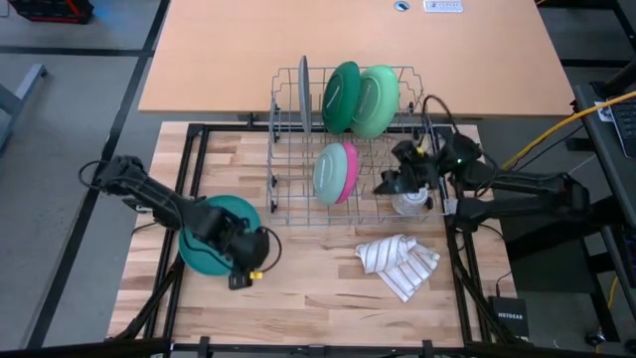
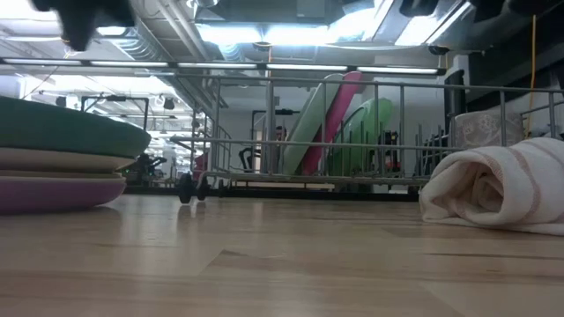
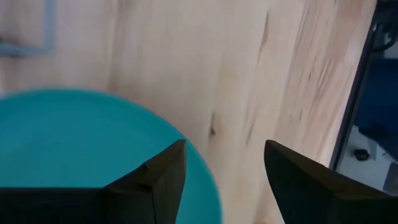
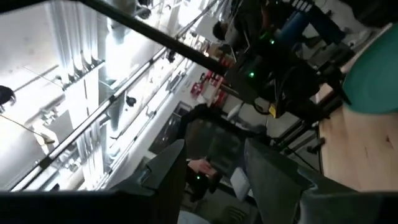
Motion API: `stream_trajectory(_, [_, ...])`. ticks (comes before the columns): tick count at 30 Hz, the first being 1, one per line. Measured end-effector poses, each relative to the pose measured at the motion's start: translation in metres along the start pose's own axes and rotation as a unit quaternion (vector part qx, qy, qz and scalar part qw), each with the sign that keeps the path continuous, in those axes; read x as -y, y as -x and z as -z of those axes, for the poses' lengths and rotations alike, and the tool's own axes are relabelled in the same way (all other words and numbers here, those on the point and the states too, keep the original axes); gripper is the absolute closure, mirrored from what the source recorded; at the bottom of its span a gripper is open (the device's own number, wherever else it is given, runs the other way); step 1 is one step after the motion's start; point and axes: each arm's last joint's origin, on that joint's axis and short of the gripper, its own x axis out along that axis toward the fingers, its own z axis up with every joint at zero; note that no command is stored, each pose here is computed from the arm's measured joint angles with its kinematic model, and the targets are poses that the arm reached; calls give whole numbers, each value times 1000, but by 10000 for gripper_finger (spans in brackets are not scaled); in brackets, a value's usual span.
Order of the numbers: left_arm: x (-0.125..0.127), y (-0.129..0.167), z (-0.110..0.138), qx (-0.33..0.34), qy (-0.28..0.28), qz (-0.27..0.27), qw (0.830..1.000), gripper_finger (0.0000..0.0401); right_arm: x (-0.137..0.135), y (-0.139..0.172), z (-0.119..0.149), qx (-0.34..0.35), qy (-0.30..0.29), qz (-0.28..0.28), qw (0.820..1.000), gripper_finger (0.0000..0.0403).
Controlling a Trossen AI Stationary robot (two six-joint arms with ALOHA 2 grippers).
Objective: Sort dishes
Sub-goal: Put the blue plate in the dish rack
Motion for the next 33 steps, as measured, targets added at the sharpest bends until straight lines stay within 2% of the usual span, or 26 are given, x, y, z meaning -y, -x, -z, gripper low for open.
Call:
stream_trajectory(7, [24, -21, 10, -36, 0, -12, 999, 196, 4, -20, 26, -4, -8, 44, 999, 236])
stream_trajectory(14, [35, -41, 16, -62, 24, -47, 997, 196, 8, -30, 46, -1, -5, 97, 995, 236])
stream_trajectory(19, [35, -54, 21, -85, 45, -103, 990, 196, 5, -34, 55, -6, 9, 100, 995, 236])
stream_trajectory(23, [34, -61, 21, -92, 46, -127, 987, 196, 2, -37, 60, -16, 19, 94, 995, 236])
stream_trajectory(28, [33, -69, 19, -68, 32, -164, 984, 196, 3, -38, 63, -8, 20, 107, 994, 236])
stream_trajectory(33, [34, -78, 18, -76, 5, -178, 981, 196, 3, -38, 64, -7, 19, 112, 993, 236])
